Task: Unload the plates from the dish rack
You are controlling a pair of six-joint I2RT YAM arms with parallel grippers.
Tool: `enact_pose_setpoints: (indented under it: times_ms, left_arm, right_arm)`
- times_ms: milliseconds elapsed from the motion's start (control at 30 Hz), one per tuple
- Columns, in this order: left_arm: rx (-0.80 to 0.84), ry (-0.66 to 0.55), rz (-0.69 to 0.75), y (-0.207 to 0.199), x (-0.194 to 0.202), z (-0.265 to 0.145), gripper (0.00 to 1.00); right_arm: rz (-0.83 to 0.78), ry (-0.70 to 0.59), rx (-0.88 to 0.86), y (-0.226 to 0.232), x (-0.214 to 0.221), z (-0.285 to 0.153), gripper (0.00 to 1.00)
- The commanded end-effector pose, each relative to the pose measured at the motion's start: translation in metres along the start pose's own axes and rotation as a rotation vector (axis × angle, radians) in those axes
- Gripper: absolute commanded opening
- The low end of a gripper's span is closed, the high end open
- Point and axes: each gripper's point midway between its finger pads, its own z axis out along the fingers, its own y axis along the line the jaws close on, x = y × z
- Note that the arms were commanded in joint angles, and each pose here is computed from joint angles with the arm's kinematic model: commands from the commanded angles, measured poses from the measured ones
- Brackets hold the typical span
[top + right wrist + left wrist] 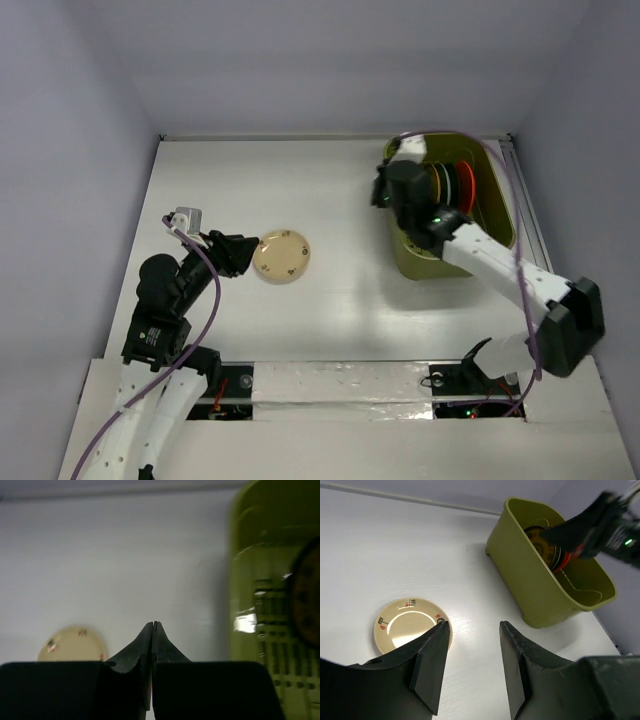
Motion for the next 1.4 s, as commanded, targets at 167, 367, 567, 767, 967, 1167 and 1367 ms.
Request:
enact_pose_setpoints:
  times_ms: [167, 367, 567, 767, 967, 1167, 1367]
  left_arm:
    - [0.022, -0.037, 0.013, -0.003, -0.007, 0.000, 0.42]
    - [0.021, -0.035, 0.011, -0.003, -0.006, 0.001, 0.42]
    - [0.022, -0.036, 0.011, -0.003, -0.006, 0.000, 0.42]
    - [0.022, -0.034, 0.011, -0.003, -0.006, 0.000, 0.42]
    - [0.022, -0.036, 0.011, -0.003, -0.007, 0.000, 0.42]
    - [0.020, -0.034, 0.012, -0.003, -0.006, 0.000, 0.42]
    - [0.022, -0.036, 0.013, -0.003, -0.006, 0.000, 0.42]
  right_arm:
    - [0.026, -0.101, 0.379, -0.163, -0.058, -0.019, 0.00]
    - [0.002, -0.041, 0.488, -0.204, -0.048, -0.006, 0.24]
    - [-0.026, 0.027, 0.517, -0.213, -0.034, 0.017, 0.30]
    - [-0.045, 0.058, 0.533, -0.217, -0.023, 0.027, 0.31]
    - [-0.054, 0.078, 0.556, -0.223, -0.019, 0.035, 0.29]
    - [-0.074, 0.085, 0.600, -0.230, -0.017, 0.035, 0.27]
    - [-0.093, 0.103, 0.621, -0.234, -0.014, 0.037, 0.21]
